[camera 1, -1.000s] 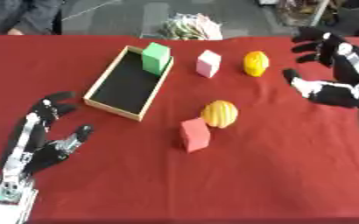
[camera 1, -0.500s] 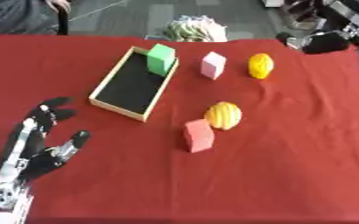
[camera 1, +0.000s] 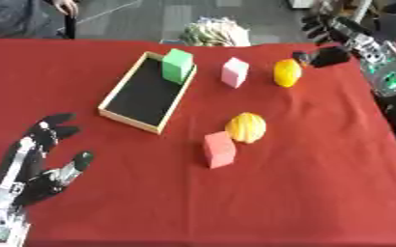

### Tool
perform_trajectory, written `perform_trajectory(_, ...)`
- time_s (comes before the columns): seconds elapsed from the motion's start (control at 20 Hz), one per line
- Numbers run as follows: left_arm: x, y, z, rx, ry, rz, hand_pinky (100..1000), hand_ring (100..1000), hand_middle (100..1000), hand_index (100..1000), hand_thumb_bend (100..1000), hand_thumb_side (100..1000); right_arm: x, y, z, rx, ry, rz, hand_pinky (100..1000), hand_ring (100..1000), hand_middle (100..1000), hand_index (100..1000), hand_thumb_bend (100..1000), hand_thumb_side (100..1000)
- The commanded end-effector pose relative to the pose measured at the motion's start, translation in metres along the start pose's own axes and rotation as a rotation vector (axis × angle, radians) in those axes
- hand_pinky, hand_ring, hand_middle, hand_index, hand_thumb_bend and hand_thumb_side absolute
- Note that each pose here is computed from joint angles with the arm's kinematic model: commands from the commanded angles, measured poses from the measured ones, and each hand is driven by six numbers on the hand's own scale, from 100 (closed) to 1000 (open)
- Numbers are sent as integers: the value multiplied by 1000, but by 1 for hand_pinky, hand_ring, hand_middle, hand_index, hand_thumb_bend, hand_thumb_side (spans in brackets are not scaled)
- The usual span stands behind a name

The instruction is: Pick up objects on the table and place them in the box.

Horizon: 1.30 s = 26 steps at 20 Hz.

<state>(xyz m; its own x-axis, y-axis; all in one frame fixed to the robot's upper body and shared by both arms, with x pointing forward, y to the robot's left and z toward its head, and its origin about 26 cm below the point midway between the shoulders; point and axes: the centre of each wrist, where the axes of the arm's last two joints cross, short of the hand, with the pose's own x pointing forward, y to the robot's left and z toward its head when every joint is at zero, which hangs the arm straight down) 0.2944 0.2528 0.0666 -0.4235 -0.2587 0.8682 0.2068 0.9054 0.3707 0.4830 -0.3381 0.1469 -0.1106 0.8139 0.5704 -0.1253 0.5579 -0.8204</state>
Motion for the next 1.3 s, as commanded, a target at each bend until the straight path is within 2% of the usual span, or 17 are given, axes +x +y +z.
perform_trajectory(0.05, 8, 3, -6, -20, -37, -10, 845, 755, 785, 819, 657, 461, -5, -10, -1, -64, 45, -4, 768, 824, 822, 923, 429, 132)
perform_trajectory(0.4, 12, 3, -9, -40, -58, -7, 845, 755, 784, 819, 652, 463, -22, 2, 1, -83, 111, -48, 767, 823, 821, 922, 429, 149)
perform_trajectory(0.9, 19, 2, -15, -58, -90, -6, 844, 755, 783, 821, 647, 464, -33, 16, 4, -73, 162, -85, 764, 818, 813, 913, 422, 159)
perform_trajectory(1.3, 22, 1, -19, -76, -110, -5, 844, 755, 783, 822, 642, 469, -40, 20, 7, -96, 216, -68, 753, 805, 800, 889, 395, 133)
